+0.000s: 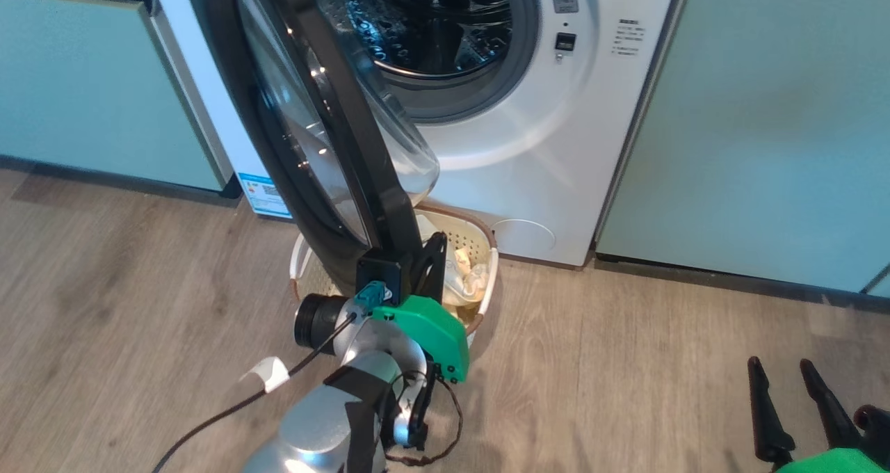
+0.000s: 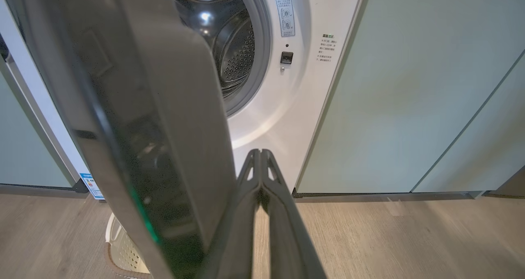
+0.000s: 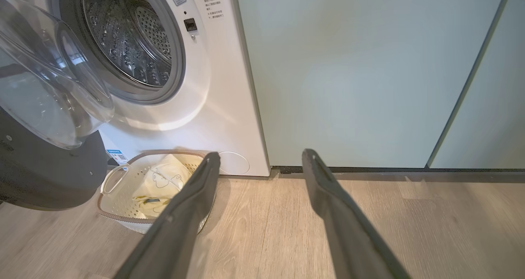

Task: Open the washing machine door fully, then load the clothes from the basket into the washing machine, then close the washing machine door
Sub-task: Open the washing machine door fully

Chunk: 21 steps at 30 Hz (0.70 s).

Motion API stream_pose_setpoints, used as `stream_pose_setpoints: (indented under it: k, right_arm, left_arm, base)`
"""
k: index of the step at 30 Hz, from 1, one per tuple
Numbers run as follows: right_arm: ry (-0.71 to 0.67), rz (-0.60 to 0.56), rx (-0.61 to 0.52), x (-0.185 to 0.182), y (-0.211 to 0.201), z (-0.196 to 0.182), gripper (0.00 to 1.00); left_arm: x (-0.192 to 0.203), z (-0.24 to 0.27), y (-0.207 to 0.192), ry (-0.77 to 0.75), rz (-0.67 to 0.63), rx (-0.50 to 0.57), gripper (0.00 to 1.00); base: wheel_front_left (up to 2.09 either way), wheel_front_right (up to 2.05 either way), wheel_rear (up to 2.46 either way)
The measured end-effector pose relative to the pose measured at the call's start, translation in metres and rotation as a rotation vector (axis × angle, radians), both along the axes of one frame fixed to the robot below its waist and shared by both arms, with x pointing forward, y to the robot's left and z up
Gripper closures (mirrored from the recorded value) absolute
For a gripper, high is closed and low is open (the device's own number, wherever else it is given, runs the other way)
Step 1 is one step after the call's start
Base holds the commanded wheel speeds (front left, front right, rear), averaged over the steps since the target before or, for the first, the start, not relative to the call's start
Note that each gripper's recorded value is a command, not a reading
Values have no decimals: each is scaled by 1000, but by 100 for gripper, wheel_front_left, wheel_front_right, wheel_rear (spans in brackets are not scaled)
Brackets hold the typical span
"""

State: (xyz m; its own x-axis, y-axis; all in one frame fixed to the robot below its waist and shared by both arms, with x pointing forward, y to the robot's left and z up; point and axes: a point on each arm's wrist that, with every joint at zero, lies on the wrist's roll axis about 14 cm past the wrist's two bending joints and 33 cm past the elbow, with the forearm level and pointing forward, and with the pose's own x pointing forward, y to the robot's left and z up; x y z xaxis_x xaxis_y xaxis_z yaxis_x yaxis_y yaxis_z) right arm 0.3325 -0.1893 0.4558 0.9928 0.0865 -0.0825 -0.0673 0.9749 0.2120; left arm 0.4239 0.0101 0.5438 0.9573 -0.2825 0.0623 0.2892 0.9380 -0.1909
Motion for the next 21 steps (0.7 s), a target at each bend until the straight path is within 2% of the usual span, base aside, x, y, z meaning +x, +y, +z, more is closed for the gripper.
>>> stream_pose_setpoints:
  k: [21]
  right_arm:
    - [-15, 94, 5, 15, 30, 4, 0]
  left_arm:
    - [-9, -1, 49, -9, 132, -14, 100]
  base:
    - [0, 0, 0]
